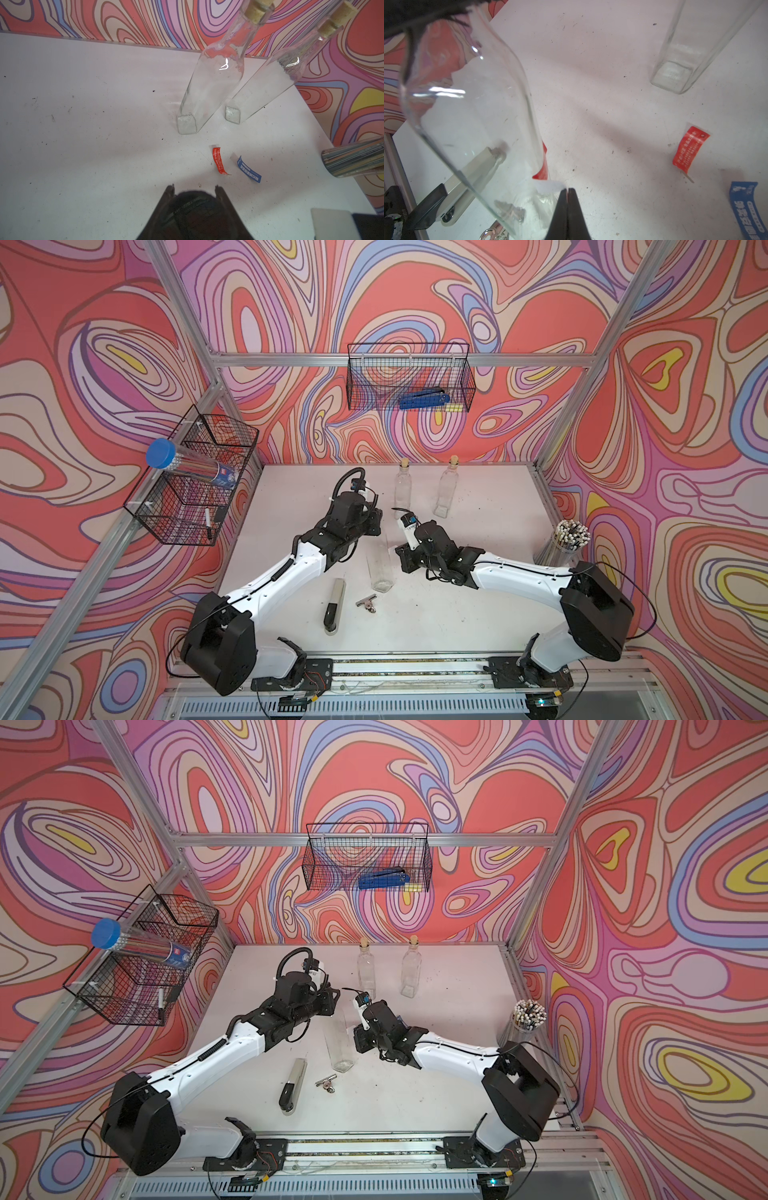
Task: Remove the label from the bottle
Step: Tear open the label from the bottle, then adjust the bottle.
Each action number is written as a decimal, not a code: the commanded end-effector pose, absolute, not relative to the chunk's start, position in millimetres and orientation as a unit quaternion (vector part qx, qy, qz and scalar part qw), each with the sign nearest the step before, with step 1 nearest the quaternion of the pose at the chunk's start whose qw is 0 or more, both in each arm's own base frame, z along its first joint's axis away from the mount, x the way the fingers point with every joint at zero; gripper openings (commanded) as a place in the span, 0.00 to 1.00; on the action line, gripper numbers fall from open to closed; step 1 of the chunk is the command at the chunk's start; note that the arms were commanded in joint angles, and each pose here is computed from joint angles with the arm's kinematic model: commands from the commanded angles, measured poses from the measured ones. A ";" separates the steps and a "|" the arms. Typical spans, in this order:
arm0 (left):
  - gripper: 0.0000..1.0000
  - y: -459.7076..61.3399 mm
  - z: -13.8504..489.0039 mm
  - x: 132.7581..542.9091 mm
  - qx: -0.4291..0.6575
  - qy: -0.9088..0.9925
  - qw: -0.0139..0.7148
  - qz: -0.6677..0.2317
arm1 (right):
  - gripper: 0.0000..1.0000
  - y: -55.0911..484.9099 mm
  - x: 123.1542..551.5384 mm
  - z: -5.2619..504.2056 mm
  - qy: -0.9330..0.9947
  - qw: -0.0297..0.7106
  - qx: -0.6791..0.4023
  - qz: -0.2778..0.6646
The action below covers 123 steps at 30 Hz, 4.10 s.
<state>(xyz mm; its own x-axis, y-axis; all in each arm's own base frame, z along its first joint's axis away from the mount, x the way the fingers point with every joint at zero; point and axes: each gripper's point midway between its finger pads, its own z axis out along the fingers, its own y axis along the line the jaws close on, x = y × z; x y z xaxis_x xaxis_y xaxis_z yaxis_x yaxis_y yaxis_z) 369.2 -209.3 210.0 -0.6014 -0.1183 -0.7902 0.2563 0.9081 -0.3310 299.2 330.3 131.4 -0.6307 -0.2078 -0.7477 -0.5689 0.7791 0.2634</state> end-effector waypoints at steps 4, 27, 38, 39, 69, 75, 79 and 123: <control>0.00 -205.9 192.8 357.8 0.065 0.881 0.427 -0.195 | 0.00 328.0 297.6 134.8 0.867 0.356 -0.243 0.249; 0.00 -217.4 197.9 352.8 0.095 0.848 0.451 -0.262 | 0.73 329.2 278.3 151.1 0.834 0.340 -0.286 0.327; 0.00 -217.4 214.3 349.3 0.090 0.817 0.481 -0.305 | 0.89 323.4 245.7 141.4 0.820 0.308 -0.324 0.357; 0.00 -218.9 221.3 348.2 0.091 0.808 0.487 -0.319 | 0.90 321.3 244.7 141.0 0.819 0.312 -0.323 0.357; 0.00 -214.0 367.9 308.4 0.145 0.621 0.528 -0.560 | 0.93 332.0 236.6 192.4 0.726 0.326 -0.375 0.476; 0.00 -213.0 376.2 309.8 0.143 0.603 0.526 -0.582 | 0.83 340.8 233.6 194.8 0.711 0.309 -0.382 0.503; 0.00 -213.6 377.4 311.5 0.141 0.600 0.523 -0.589 | 0.62 342.0 233.6 195.7 0.709 0.308 -0.380 0.509; 0.63 -199.9 314.6 362.8 0.036 0.754 0.500 -0.425 | 0.00 339.8 257.6 200.1 0.749 0.399 -0.378 0.371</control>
